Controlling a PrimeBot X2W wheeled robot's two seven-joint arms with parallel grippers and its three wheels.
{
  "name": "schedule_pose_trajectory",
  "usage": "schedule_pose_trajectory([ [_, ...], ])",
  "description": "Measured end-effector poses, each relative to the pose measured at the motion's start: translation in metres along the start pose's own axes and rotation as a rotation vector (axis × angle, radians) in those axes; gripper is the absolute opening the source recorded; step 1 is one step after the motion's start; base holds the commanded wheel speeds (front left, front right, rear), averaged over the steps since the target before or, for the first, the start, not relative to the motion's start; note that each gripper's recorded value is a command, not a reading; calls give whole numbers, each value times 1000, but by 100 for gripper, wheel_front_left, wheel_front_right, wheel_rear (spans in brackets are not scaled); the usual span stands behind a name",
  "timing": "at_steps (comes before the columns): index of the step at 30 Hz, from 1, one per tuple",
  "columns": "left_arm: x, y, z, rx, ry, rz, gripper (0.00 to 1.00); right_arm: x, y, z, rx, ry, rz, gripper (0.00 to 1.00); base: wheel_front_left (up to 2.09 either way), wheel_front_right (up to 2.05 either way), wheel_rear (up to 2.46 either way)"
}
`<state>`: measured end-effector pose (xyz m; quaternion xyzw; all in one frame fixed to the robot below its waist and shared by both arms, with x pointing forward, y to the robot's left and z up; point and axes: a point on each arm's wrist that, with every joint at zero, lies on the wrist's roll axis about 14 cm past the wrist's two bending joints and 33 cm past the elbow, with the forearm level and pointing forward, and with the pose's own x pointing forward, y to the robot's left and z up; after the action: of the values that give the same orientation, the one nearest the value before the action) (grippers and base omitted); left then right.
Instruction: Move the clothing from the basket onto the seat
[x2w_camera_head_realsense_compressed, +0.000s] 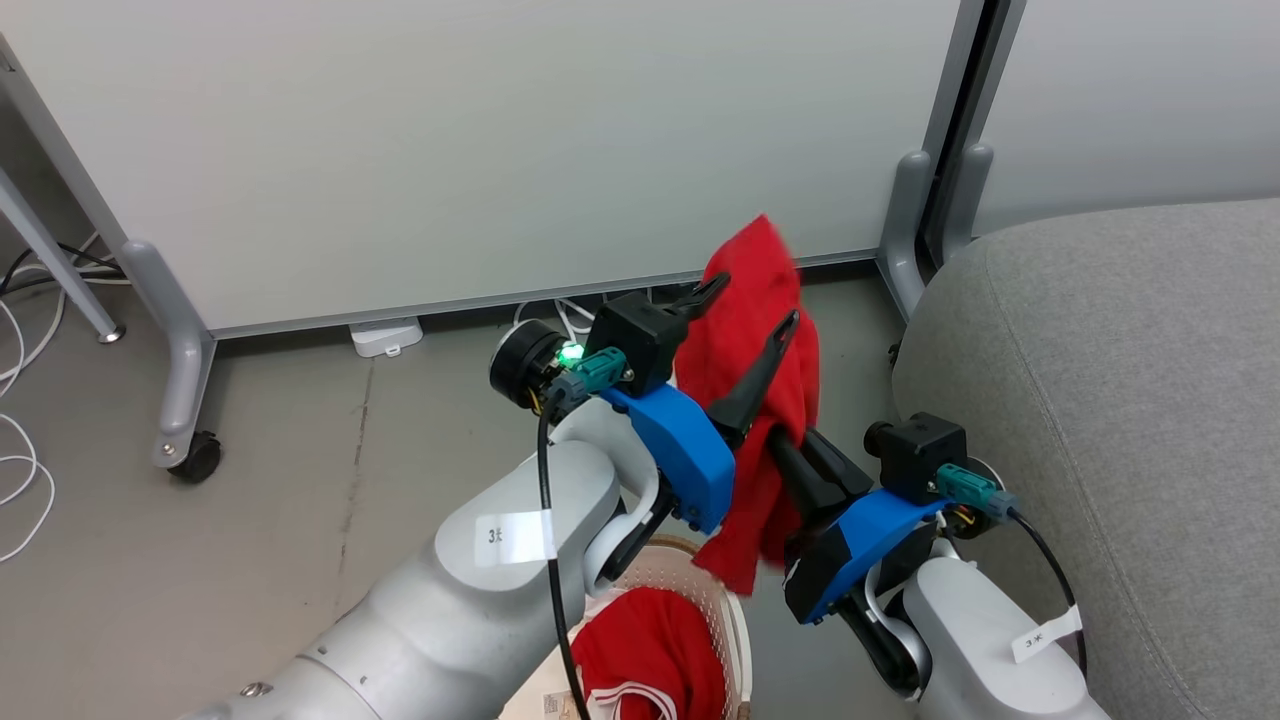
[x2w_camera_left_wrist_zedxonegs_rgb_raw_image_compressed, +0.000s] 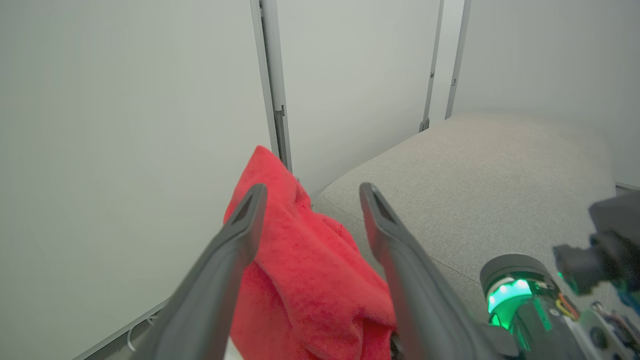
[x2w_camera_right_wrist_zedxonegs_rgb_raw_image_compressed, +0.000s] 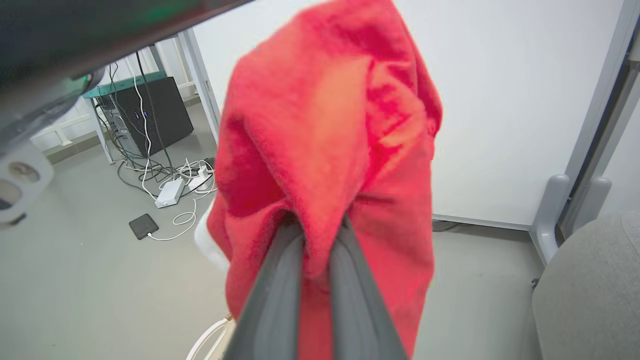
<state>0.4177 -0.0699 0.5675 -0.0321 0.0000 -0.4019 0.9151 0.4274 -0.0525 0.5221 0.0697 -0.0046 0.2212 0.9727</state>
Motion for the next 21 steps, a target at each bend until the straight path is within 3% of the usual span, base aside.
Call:
schedule_pose_trajectory([
  [9,-10,17,6,5,-52,66,100,0,0,0,1,-4,0,0,0,0,0],
  [21,-71,48,-27,-47,-77,220,100,0,0,-4,-3,0,-3,0,0,0,0],
])
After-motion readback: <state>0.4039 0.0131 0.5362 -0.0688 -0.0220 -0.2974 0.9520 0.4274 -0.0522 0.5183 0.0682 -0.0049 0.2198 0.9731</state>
